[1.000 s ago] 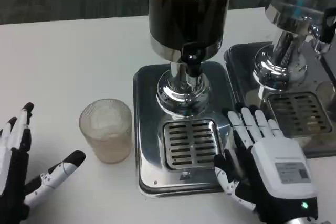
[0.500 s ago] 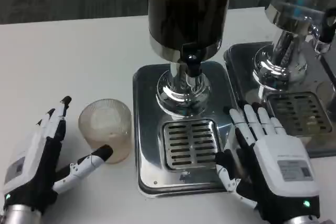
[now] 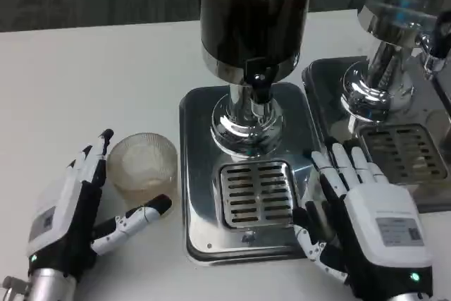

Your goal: Grasp the cup under the faucet to collect the drink, then remove the cup.

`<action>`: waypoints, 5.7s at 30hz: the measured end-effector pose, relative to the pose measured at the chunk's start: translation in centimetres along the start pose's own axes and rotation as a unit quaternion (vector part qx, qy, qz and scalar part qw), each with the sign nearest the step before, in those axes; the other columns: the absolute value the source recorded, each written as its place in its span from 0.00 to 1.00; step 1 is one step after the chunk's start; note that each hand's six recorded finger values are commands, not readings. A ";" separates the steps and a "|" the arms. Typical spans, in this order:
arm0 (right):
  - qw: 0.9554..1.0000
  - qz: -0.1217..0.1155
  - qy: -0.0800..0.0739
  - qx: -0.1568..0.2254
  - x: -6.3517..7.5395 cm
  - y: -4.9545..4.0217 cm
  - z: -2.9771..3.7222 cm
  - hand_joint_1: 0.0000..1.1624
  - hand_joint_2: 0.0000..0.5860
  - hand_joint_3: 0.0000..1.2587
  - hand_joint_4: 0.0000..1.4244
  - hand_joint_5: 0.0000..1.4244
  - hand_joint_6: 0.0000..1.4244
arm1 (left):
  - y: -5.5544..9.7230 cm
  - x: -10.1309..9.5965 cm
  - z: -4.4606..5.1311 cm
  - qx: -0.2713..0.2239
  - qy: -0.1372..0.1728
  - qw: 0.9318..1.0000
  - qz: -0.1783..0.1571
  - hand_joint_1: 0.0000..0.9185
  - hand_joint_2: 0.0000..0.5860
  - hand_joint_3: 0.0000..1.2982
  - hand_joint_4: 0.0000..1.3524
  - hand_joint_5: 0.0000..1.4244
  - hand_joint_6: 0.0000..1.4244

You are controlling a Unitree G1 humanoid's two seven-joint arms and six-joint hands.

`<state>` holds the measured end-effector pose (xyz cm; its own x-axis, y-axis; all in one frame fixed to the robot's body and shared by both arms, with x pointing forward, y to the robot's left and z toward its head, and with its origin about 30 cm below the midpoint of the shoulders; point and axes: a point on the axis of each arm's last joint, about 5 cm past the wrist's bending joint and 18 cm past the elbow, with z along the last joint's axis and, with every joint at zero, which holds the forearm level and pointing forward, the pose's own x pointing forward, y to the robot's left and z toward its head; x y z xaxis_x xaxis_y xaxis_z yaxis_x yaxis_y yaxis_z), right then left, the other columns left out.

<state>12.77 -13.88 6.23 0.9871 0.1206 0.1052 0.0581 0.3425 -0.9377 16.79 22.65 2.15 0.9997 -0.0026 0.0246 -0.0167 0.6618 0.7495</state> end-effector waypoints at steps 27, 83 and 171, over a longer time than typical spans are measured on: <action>1.000 0.001 0.015 0.001 -0.6 -0.39 0.13 0.44 0.79 0.11 0.01 0.00 0.09 | -1.4 2.1 0.46 -0.020 -0.026 0.999 0.028 0.36 0.10 0.02 0.07 0.31 0.32; 1.000 -0.004 0.017 0.004 -0.4 -0.64 0.07 0.43 0.77 0.12 0.01 0.01 0.14 | -2.4 1.7 2.18 -0.038 -0.114 0.979 0.163 0.66 0.08 0.44 0.55 0.67 0.78; 0.998 -0.032 0.055 -0.004 0.3 -0.65 -0.36 0.38 0.73 0.04 0.00 0.00 0.07 | -2.6 5.8 4.23 -0.004 -0.202 0.979 0.004 0.00 0.00 0.07 0.03 0.27 0.23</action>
<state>13.11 -14.40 6.76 0.9916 -0.0052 0.1291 0.1232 0.3382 -0.9330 22.60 17.74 3.15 0.9111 -0.2915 0.2914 -0.0240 0.6683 0.7435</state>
